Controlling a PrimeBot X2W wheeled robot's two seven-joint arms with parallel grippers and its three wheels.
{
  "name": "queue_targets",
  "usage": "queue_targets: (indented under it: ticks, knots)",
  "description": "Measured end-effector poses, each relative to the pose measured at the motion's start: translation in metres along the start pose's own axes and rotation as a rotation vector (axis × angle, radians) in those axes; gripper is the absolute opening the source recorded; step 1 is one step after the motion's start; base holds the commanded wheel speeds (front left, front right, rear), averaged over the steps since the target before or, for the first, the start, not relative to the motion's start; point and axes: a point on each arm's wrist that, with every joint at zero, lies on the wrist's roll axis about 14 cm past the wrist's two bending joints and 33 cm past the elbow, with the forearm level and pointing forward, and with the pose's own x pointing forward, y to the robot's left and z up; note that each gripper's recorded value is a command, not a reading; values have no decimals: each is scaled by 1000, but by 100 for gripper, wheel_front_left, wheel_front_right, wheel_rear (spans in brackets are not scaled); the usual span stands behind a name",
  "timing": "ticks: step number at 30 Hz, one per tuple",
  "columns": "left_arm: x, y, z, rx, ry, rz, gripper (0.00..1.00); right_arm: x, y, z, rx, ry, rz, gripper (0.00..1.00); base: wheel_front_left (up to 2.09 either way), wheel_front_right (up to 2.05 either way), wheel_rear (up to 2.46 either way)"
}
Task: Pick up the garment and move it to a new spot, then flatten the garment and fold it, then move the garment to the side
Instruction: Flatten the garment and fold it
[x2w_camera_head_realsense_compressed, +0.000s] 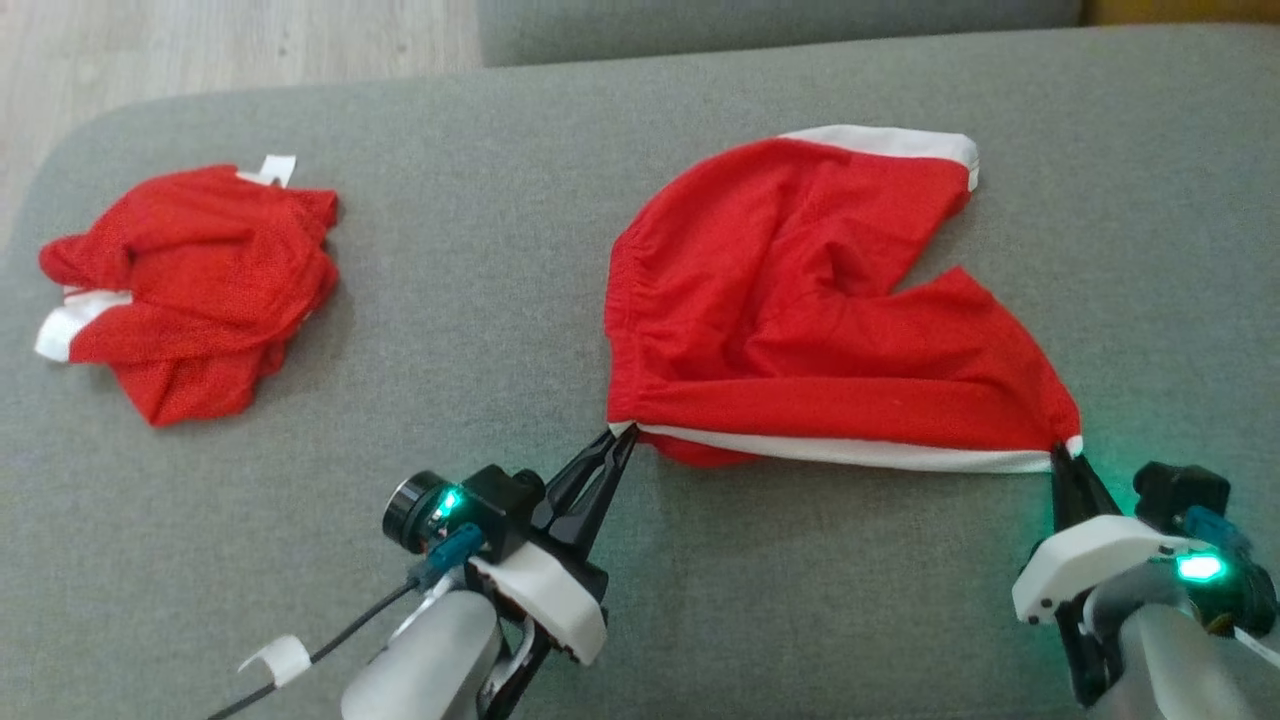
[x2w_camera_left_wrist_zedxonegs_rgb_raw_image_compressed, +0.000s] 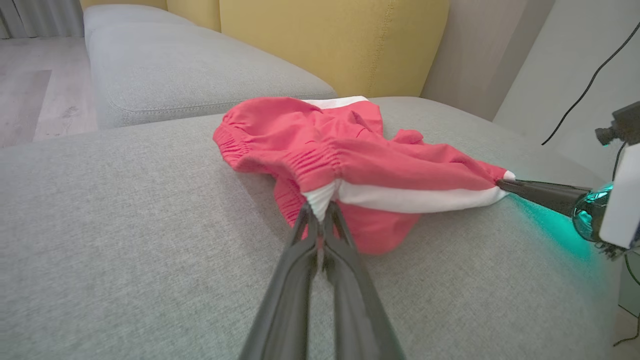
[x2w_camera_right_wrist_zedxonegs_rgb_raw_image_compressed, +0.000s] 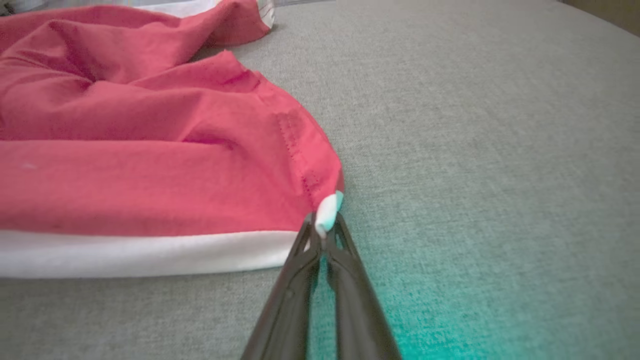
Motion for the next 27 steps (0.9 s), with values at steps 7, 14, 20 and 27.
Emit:
queue_targets:
  ticks: [7, 14, 20, 27]
  knots:
    - [-9, -5, 12, 33, -26, 4, 0, -10, 9, 47, 41, -163, 30, 0, 0, 0, 0]
    - [-7, 6, 66, 169, -92, -2, 0, -23, 39, 144, 120, -398, 140, 0, 0, 0, 0]
    - [-1, 13, 194, 227, -331, -4, 0, -60, 65, 271, 76, -703, 229, 0, 0, 0, 0]
    - [-17, 7, 271, 202, -442, -25, 0, -106, 75, 346, -24, -905, 257, 0, 0, 0, 0]
